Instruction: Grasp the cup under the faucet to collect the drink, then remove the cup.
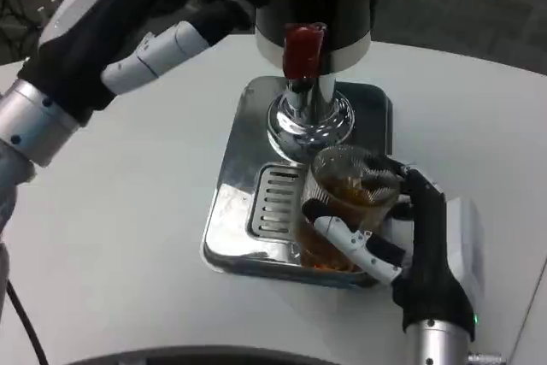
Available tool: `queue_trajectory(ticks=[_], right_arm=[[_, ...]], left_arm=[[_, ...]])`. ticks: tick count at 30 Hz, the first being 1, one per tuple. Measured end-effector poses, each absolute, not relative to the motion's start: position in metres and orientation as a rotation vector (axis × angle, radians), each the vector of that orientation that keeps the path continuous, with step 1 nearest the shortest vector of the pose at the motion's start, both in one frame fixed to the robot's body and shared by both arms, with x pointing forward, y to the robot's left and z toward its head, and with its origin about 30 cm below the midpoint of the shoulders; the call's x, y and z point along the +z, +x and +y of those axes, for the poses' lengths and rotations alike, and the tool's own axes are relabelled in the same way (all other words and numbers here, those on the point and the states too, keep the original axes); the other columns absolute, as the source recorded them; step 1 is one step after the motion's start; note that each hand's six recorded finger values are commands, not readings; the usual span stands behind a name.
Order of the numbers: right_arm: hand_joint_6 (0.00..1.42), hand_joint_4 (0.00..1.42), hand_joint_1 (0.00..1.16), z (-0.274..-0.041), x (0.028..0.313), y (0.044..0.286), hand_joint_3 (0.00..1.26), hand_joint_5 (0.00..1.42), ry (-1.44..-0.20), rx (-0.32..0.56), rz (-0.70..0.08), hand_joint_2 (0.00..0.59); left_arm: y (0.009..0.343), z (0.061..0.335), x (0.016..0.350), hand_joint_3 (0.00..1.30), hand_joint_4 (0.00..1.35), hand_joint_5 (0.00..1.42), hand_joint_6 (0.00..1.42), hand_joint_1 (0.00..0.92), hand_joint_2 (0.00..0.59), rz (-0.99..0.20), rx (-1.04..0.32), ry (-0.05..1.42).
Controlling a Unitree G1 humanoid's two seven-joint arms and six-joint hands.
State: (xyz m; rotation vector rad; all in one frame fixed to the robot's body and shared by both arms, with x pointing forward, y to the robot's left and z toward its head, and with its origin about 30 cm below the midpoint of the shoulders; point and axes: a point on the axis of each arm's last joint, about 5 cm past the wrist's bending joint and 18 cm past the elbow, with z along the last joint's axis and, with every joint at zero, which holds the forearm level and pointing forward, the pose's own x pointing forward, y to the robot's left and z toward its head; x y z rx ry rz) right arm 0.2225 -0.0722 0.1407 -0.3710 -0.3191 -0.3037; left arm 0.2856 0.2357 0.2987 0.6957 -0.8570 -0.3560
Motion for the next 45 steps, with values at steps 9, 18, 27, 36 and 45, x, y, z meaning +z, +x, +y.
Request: queue_trajectory(ticks=[9, 18, 27, 36, 45], right_arm=[[0.49, 0.88, 0.81, -0.082, 0.143, 0.202, 0.81, 0.90, -0.392, -0.294, -0.342, 0.167], [0.51, 0.87, 0.95, -0.093, 0.148, 0.191, 0.84, 0.92, -0.439, -0.268, -0.367, 0.118], [0.52, 0.89, 0.98, -0.101, 0.147, 0.186, 0.86, 0.93, -0.504, -0.242, -0.372, 0.108], [0.54, 0.91, 0.98, -0.106, 0.149, 0.187, 0.88, 0.94, -0.581, -0.201, -0.406, 0.107], [0.56, 0.93, 0.99, -0.113, 0.154, 0.186, 0.90, 0.96, -0.611, -0.159, -0.419, 0.108]], left_arm=[[0.272, 0.253, 0.280, 0.36, 0.43, 0.52, 0.50, 0.000, 0.103, -0.775, -0.291, 0.692], [0.251, 0.270, 0.254, 0.36, 0.42, 0.52, 0.50, 0.000, 0.103, -0.669, -0.217, 0.690], [0.237, 0.278, 0.237, 0.36, 0.42, 0.51, 0.50, 0.000, 0.103, -0.594, -0.191, 0.718], [0.229, 0.283, 0.226, 0.34, 0.39, 0.46, 0.46, 0.000, 0.105, -0.519, -0.192, 0.800], [0.225, 0.281, 0.213, 0.31, 0.36, 0.43, 0.43, 0.000, 0.105, -0.463, -0.239, 0.890]])
